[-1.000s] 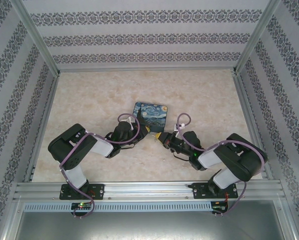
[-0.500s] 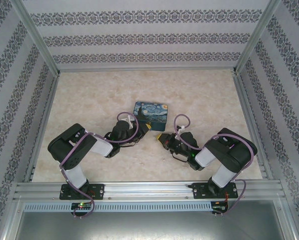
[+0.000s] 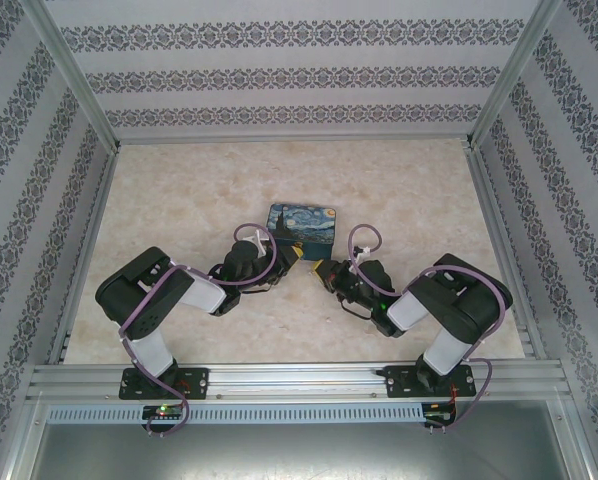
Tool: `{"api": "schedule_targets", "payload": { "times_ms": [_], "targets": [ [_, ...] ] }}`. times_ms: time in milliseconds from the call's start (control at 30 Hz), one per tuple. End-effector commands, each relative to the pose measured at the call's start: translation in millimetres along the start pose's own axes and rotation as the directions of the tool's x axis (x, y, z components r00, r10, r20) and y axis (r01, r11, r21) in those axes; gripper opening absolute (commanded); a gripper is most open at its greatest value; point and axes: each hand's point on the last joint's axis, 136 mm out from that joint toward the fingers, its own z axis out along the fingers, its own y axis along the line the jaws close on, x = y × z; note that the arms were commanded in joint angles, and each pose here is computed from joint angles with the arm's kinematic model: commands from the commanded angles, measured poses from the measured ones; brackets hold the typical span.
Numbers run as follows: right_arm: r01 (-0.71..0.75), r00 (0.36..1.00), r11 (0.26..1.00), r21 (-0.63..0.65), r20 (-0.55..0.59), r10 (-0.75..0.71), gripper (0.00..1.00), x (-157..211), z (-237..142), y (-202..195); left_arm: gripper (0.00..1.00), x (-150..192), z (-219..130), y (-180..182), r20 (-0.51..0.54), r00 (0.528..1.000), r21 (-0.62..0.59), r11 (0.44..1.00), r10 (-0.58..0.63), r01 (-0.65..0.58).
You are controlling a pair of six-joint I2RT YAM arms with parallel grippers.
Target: Unlock the padlock with the key
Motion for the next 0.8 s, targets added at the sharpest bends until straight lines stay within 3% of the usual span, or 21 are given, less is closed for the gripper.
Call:
{"api": "schedule_targets", "payload": {
  "times_ms": [0,767],
  "targets": [
    [0.001,1.0,0.999,-0.044,0.021,0.0,0.0,-2,4,12,0.0,-5,-1,-19,0.01,1.0,0.08,0.997,0.014,-0.015],
    [-0.001,0.999,0.997,-0.071,0.033,0.004,0.0,-10,13,23,0.0,-5,0,-18,0.005,1.0,0.074,0.997,0.017,-0.018]
  ]
}}
